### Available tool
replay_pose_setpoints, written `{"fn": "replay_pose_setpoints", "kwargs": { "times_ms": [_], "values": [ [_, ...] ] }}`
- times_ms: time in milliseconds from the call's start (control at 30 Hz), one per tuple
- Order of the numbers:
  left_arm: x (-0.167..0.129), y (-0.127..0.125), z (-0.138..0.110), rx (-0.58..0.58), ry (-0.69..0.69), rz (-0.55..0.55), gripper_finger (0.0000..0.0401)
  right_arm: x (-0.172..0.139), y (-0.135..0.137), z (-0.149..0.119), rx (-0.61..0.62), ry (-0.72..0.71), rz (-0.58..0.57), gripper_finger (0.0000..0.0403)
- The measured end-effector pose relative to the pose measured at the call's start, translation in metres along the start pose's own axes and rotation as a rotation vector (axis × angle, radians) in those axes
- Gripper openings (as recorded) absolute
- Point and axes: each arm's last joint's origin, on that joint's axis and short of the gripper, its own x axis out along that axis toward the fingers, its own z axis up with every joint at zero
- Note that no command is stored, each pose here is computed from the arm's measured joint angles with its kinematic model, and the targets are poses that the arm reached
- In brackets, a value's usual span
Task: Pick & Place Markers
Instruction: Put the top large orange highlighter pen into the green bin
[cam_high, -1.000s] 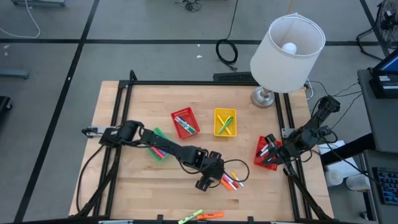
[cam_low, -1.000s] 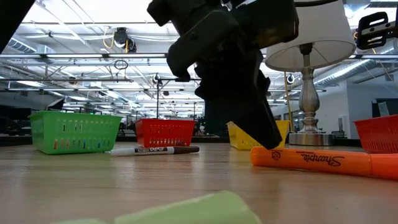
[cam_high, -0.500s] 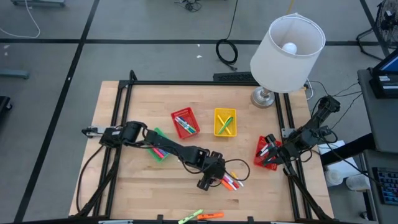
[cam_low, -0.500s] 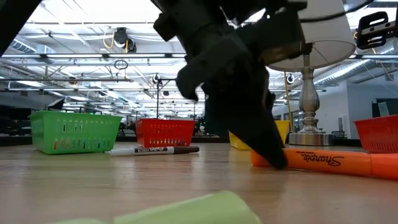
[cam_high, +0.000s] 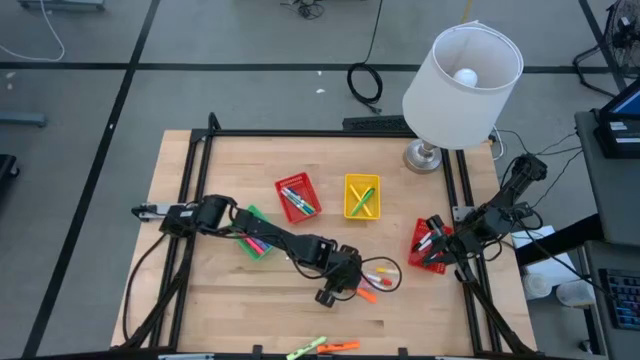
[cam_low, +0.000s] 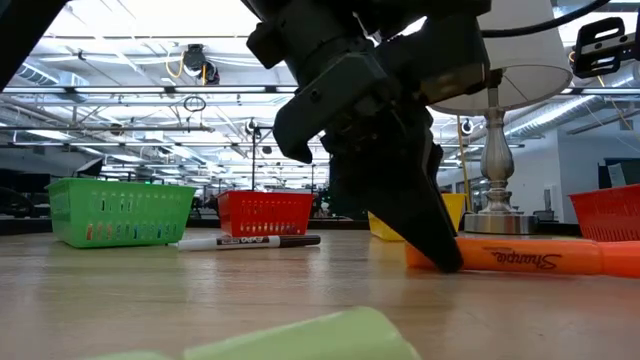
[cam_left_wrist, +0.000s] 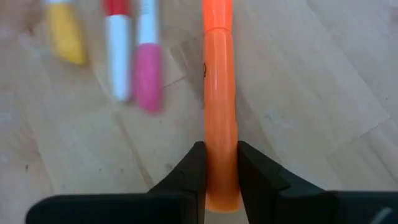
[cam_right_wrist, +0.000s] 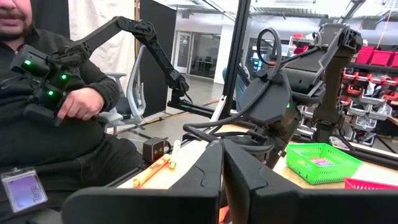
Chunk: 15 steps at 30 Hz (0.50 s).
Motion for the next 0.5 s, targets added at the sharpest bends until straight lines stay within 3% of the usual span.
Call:
{"fn": "replay_pose_setpoints", "kwargs": {
  "times_ms": [267, 500],
  "values": [
    [-0.015, -0.011, 0.0, 0.051, 0.06, -0.027, 0.0069, 0.0, 0.0, 0.0, 0.002, 0.0, 0.0, 0.0001],
    [-0.097, -0.026, 0.017, 0.115, 0.125, 0.131, 0.0069, 0.0, 0.0, 0.0, 0.004, -0.001, 0.002, 0.0001]
  ]
}}
